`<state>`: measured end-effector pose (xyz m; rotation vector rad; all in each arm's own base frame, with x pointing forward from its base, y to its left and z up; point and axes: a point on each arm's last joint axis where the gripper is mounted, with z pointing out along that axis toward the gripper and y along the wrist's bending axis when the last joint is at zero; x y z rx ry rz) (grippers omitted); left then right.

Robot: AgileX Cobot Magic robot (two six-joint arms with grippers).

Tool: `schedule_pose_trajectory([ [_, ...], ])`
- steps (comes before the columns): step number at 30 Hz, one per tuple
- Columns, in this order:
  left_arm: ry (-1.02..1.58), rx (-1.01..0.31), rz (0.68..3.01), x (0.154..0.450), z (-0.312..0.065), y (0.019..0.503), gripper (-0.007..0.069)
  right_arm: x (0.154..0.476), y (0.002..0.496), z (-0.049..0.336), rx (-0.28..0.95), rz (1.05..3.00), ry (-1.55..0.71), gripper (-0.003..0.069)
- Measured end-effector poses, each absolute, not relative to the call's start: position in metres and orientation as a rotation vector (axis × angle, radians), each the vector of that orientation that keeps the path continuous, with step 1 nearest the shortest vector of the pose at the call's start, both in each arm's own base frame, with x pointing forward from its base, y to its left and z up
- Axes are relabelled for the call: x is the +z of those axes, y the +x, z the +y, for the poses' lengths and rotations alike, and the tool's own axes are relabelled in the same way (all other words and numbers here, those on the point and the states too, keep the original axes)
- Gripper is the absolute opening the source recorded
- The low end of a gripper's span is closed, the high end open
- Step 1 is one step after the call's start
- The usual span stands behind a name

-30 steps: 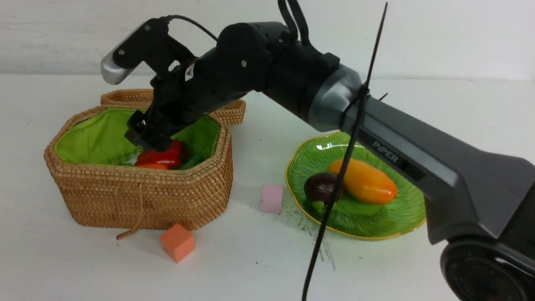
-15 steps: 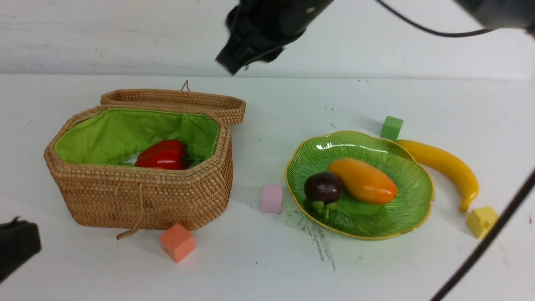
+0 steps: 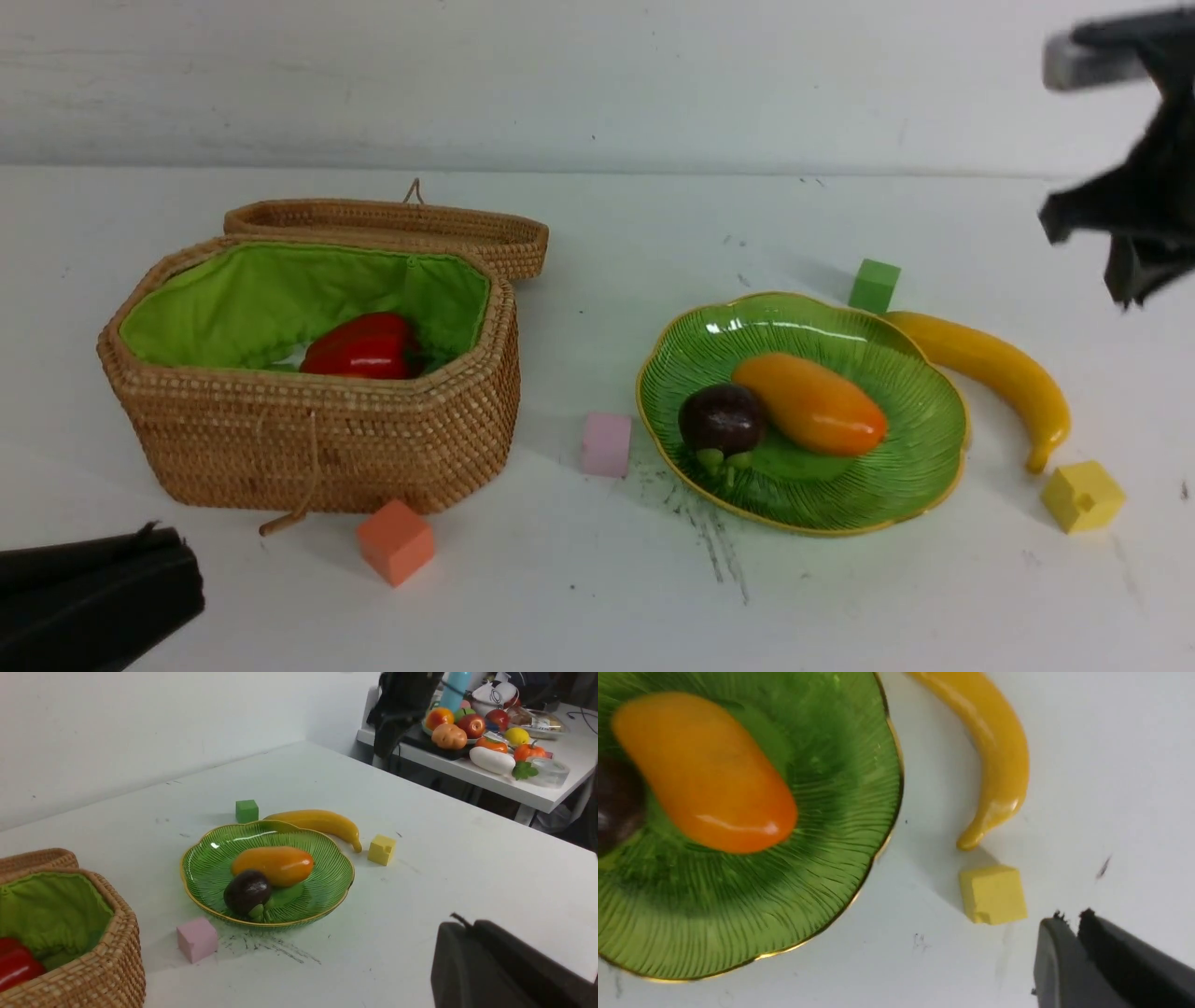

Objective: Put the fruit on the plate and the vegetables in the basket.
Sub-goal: Use the right arm to grab a banana and put it into the right plate

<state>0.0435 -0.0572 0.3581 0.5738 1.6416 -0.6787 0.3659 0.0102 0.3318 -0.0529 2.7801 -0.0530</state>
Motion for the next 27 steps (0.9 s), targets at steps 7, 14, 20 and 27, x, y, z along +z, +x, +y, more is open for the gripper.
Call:
schedule_pose_trajectory([
  [7, 0.576, -0.679, 1.64, 0.358, -0.057, 0.043, -0.0003, 0.254, 0.406, -0.039, 0.141, 2.837, 0.128, 0.0366],
  [14, 0.58, -0.68, 1.642, 0.358, -0.057, 0.043, -0.0002, 0.207, 0.44, -0.044, 0.13, 2.767, 0.074, 0.0486],
  [20, 0.588, -0.683, 1.648, 0.357, -0.058, 0.043, 0.0001, 0.179, 0.45, -0.046, 0.114, 2.76, 0.057, 0.0491],
  [27, 0.594, -0.672, 1.65, 0.357, -0.058, 0.043, 0.0005, 0.164, 0.453, -0.046, 0.119, 2.788, 0.053, 0.0471],
])
